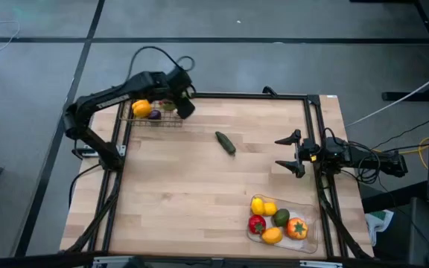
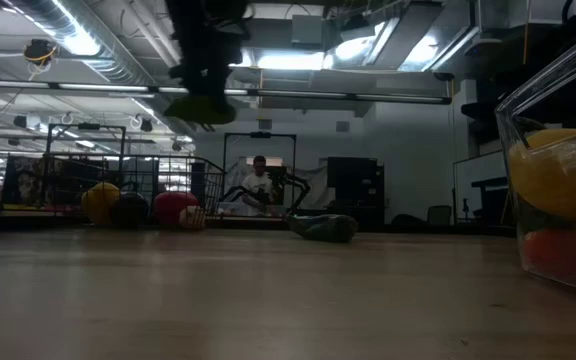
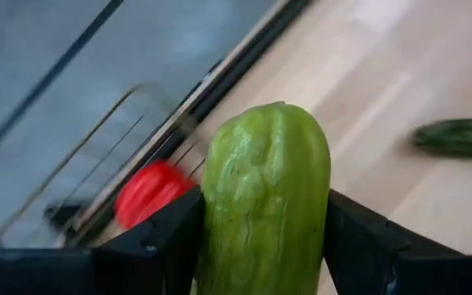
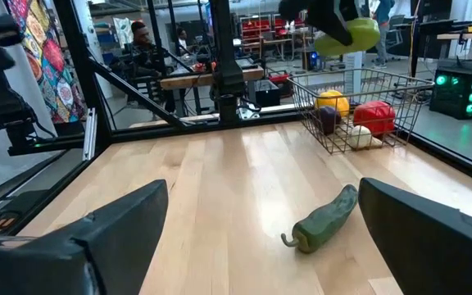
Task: Sort produce into baskets
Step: Put the chayote into the mesh basket, then put the green pepper into the mesh basket, then return to Home Position
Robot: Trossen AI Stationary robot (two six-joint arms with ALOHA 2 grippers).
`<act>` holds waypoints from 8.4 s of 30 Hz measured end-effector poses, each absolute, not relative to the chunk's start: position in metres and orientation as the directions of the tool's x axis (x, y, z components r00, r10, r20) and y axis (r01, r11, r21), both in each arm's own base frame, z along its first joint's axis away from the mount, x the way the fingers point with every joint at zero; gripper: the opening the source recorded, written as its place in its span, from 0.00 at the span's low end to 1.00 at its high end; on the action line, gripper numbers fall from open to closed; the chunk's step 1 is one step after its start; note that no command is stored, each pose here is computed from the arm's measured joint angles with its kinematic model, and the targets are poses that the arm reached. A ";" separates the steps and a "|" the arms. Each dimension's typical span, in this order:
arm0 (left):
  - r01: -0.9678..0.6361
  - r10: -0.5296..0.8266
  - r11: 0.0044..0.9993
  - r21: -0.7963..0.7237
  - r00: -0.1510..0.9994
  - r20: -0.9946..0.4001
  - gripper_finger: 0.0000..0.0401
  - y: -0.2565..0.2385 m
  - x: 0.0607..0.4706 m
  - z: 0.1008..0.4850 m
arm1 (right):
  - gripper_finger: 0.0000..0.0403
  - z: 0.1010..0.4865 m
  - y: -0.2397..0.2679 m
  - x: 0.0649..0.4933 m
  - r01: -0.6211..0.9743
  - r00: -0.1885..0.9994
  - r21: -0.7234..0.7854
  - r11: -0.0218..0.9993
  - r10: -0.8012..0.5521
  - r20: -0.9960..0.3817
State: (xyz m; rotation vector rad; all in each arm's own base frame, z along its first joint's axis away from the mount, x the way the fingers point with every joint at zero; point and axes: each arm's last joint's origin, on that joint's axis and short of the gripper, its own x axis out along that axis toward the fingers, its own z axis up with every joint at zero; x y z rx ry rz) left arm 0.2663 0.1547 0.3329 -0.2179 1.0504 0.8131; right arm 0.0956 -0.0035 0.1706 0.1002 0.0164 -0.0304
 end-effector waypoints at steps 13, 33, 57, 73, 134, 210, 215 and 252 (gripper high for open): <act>-0.918 0.492 0.396 -0.013 0.224 -0.842 0.52 0.203 0.224 0.254 | 0.99 0.171 -0.004 0.096 0.031 0.999 0.100 0.995 -0.030 -0.018; -0.971 0.460 0.227 -0.073 0.173 -0.871 0.52 0.200 0.204 0.199 | 0.99 0.171 -0.004 0.096 0.031 0.999 0.100 0.995 -0.030 -0.018; -0.922 0.434 0.382 -0.070 0.246 -0.867 0.86 0.202 0.205 0.201 | 0.99 0.171 -0.004 0.096 0.031 0.999 0.100 0.995 -0.030 -0.018; -0.683 0.561 0.700 -0.208 0.706 -0.431 0.92 0.178 0.215 0.291 | 0.99 0.171 -0.003 0.096 0.031 0.999 0.100 0.995 -0.029 -0.018; -0.019 0.125 0.990 0.139 0.564 -0.816 0.78 0.121 0.402 0.134 | 0.99 0.171 -0.003 0.096 0.031 0.999 0.100 0.995 -0.029 -0.018; -0.924 0.468 0.379 0.048 0.147 -0.872 0.29 0.182 0.225 0.245 | 0.99 0.171 -0.004 0.096 0.031 0.999 0.100 0.995 -0.030 -0.014; -0.926 0.465 0.375 0.049 0.142 -0.874 0.29 0.181 0.221 0.227 | 0.99 0.171 -0.004 0.096 0.031 0.999 0.100 0.995 -0.030 -0.015; -0.796 0.414 0.603 0.051 0.258 -0.873 0.71 0.175 0.199 0.207 | 0.99 0.171 -0.004 0.096 0.031 0.999 0.100 0.995 -0.029 -0.015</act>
